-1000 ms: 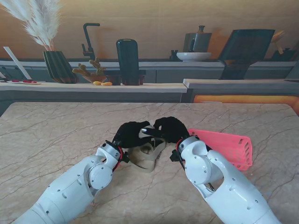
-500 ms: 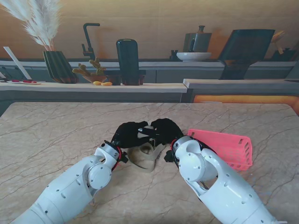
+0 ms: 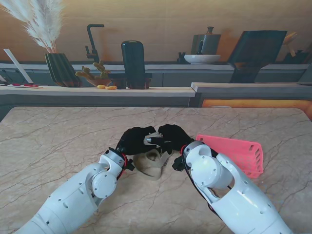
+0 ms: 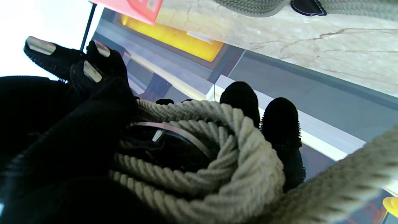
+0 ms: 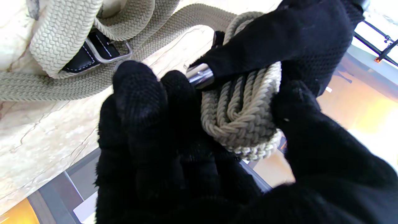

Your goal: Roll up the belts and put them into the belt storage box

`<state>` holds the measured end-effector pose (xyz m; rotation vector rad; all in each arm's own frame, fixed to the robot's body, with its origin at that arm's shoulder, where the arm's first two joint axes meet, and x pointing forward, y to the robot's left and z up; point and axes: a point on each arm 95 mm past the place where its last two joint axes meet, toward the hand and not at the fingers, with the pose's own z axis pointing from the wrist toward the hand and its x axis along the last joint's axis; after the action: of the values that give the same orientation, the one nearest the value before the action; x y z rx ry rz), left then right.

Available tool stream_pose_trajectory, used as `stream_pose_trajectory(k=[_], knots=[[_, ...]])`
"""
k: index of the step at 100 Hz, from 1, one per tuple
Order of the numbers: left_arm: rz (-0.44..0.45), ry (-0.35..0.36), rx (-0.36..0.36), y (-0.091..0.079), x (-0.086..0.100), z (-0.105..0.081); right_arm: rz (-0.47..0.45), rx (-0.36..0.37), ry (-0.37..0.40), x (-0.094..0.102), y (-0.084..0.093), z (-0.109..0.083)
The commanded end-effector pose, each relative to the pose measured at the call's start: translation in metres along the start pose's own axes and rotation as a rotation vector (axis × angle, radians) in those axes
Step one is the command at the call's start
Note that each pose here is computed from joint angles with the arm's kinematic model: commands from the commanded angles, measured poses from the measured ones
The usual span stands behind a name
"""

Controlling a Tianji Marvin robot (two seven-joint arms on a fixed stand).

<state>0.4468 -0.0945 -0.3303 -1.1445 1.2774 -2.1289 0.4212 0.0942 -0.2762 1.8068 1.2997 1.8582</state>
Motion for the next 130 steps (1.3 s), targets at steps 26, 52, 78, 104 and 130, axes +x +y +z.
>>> stream_pose_trajectory(k=[26,52,78,104,130], knots=[[-0.096,0.014,0.021,-0.006,0.003,-0.005,0.069,-0.004,-0.039,-0.014,0.015,-0.018],[-0.129,-0.002,0.037,-0.013,0.000,-0.011,0.111,-0.047,-0.040,-0.020,0.033,-0.034],[-0.158,-0.012,0.048,-0.014,-0.001,-0.011,0.265,-0.075,-0.026,-0.019,0.050,-0.048],[-0.178,-0.012,0.026,-0.009,0.000,-0.008,0.441,-0.060,-0.015,-0.013,0.056,-0.055],[-0.247,-0.027,0.015,0.001,0.007,-0.004,0.616,-0.047,0.002,-0.010,0.057,-0.057]])
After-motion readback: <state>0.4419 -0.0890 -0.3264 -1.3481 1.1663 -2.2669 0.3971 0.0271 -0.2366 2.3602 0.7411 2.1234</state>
